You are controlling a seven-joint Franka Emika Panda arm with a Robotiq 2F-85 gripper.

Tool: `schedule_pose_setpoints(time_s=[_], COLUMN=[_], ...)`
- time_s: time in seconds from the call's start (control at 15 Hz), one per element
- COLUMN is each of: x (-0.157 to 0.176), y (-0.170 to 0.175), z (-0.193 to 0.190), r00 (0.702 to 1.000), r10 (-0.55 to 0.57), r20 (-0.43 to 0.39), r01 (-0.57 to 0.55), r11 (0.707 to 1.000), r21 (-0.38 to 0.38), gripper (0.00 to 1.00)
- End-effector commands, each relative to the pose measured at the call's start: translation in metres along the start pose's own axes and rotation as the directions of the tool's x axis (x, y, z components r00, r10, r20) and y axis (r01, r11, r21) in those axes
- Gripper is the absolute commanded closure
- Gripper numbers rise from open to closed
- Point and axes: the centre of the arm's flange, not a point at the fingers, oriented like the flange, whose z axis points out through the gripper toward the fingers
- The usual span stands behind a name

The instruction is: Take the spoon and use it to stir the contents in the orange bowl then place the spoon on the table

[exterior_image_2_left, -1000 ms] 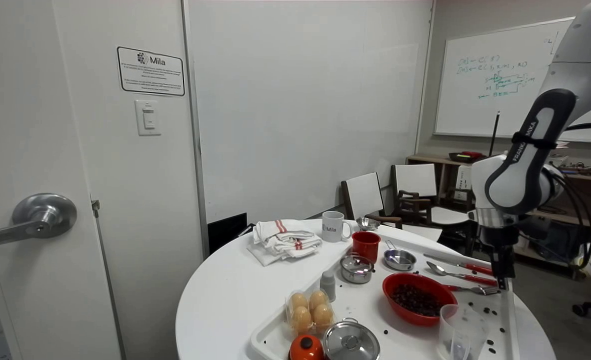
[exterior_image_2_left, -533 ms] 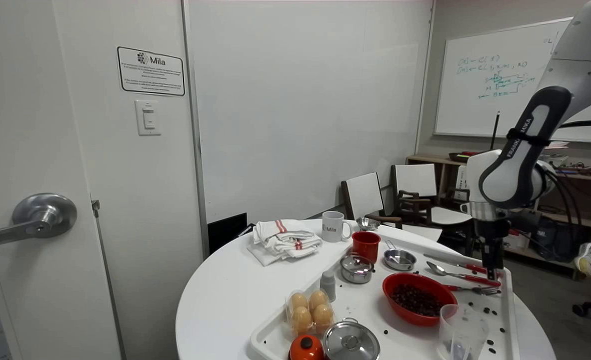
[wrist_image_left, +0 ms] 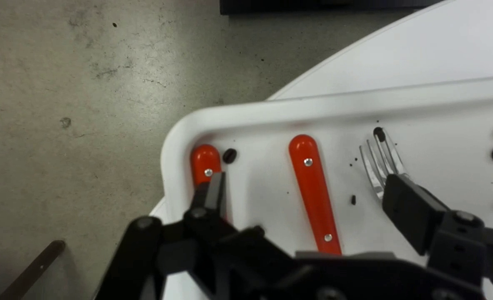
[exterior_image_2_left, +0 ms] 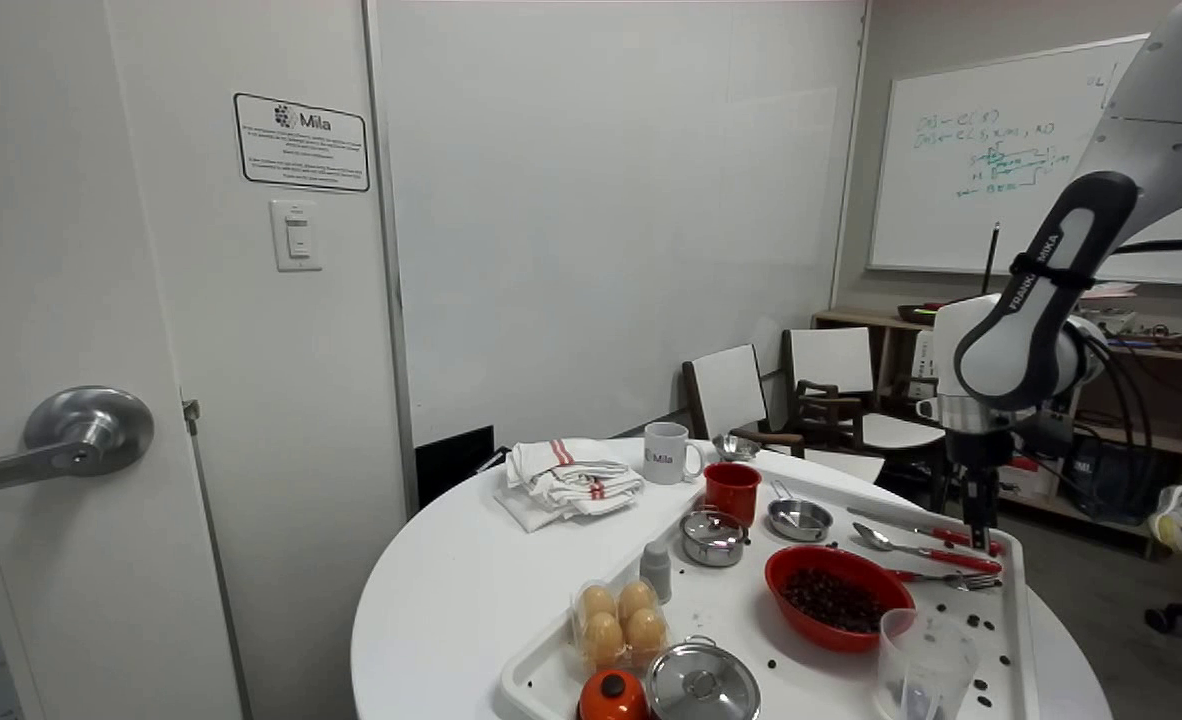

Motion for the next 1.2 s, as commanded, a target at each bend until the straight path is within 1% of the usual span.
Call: schedule_pose_setpoints(time_s=[0.0, 0.13, 0.33, 0.47, 0.53, 0.8, 0.87, 0.93, 1.0, 1.07, 1.13], x=[0.007, 0.013, 0.018, 0.017, 0.015, 0.0, -0.003, -0.005, -0.006, -0.007, -0.006], y=[0.0, -0.005, -0.01, -0.009, -0.007, 0.004, 0.007, 0.01, 0.012, 0.013, 0.015], z=[0.012, 0.018, 0.023, 0.027, 0.029, 0.036, 0.038, 0.039, 0.039, 0.039, 0.038], r00=[0.998, 0.997, 0.996, 0.996, 0.996, 0.998, 0.999, 0.999, 0.999, 0.999, 0.999], r10=[-0.055, -0.077, -0.092, -0.089, -0.082, -0.047, -0.038, -0.031, -0.032, -0.027, -0.026], r20=[-0.002, 0.004, 0.01, 0.017, 0.022, 0.039, 0.038, 0.04, 0.042, 0.042, 0.04], r01=[0.055, 0.077, 0.091, 0.088, 0.08, 0.043, 0.034, 0.027, 0.027, 0.022, 0.022], r11=[0.997, 0.995, 0.993, 0.993, 0.993, 0.995, 0.995, 0.995, 0.994, 0.994, 0.994], r21=[0.046, 0.063, 0.074, 0.083, 0.087, 0.095, 0.099, 0.1, 0.102, 0.104, 0.104], gripper=[0.03, 0.03, 0.09, 0.11, 0.09, 0.08, 0.09, 0.33, 0.35, 0.41, 0.5])
